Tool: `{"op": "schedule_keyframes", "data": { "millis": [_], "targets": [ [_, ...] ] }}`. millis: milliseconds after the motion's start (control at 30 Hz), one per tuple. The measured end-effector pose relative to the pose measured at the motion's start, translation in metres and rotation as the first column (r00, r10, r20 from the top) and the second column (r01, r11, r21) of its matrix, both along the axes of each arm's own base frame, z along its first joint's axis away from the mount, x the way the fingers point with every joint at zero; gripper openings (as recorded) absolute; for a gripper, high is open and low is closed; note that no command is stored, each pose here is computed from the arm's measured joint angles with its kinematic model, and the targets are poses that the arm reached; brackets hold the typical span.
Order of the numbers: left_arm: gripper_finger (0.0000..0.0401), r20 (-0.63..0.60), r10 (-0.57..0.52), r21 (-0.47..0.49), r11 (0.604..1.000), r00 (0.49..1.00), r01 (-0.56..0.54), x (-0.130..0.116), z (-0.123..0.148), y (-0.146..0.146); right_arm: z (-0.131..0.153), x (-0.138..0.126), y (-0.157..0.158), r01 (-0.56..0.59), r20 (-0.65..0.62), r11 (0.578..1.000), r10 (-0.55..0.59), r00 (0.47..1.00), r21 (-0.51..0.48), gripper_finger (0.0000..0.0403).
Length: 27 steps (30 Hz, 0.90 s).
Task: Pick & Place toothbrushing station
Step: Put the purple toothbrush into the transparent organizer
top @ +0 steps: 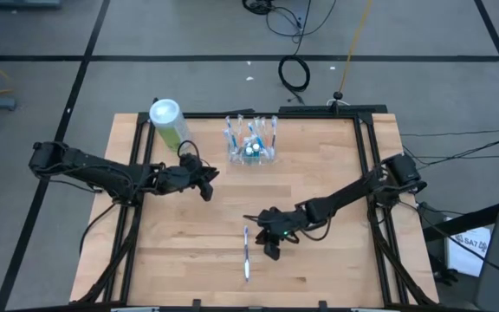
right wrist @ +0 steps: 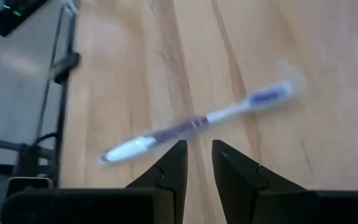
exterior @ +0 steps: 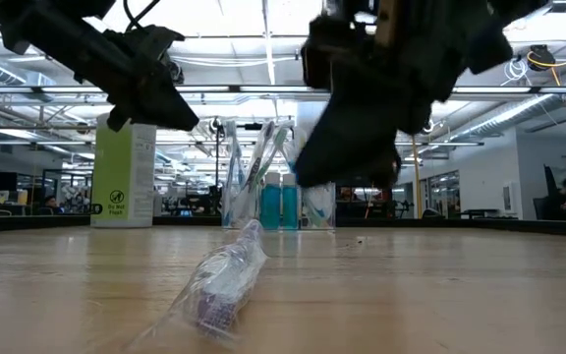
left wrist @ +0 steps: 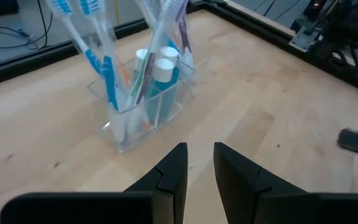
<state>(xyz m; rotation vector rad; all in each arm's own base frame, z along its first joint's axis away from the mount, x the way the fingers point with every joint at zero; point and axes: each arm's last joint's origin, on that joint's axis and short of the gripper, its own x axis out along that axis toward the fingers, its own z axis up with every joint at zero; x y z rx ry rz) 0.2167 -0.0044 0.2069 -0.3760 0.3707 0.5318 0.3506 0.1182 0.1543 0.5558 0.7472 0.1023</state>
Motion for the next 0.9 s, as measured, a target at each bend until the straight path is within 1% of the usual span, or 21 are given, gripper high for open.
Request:
{"op": "schedule_keyframes", "data": {
  "millis": [100,200,333,500,700,900],
  "targets": [
    [0.0085,0.011,-0.007,0.002,1.0,1.0,0.007,0.0,0.001,-0.002,-0.011,0.003,0.001,0.015,-0.035,0.999,-0.014,0.999,0.047,0.007],
    [0.0085,0.017,-0.007,0.001,1.0,1.0,0.007,0.001,0.001,-0.002,-0.024,0.006,0.0,0.046,-0.06,0.996,-0.042,0.997,0.071,0.007],
    [0.0085,0.019,-0.007,0.002,1.0,1.0,0.007,0.001,0.002,-0.002,-0.032,0.015,0.002,0.024,-0.01,0.989,-0.022,1.0,0.145,0.007],
    [0.0085,0.036,-0.016,0.017,1.0,0.999,0.015,0.002,0.004,-0.002,-0.038,0.02,0.001,0.041,-0.035,0.989,-0.036,0.999,0.143,0.007],
    [0.0085,0.047,-0.023,0.029,0.999,0.999,0.022,0.003,0.005,-0.002,-0.032,0.025,-0.004,0.055,-0.012,0.987,-0.054,0.998,0.148,0.007],
    [0.0085,0.047,-0.025,0.031,0.999,0.999,0.024,0.003,0.005,-0.002,-0.036,0.023,-0.005,0.074,-0.059,0.987,-0.066,0.996,0.14,0.007]
  ]
}}
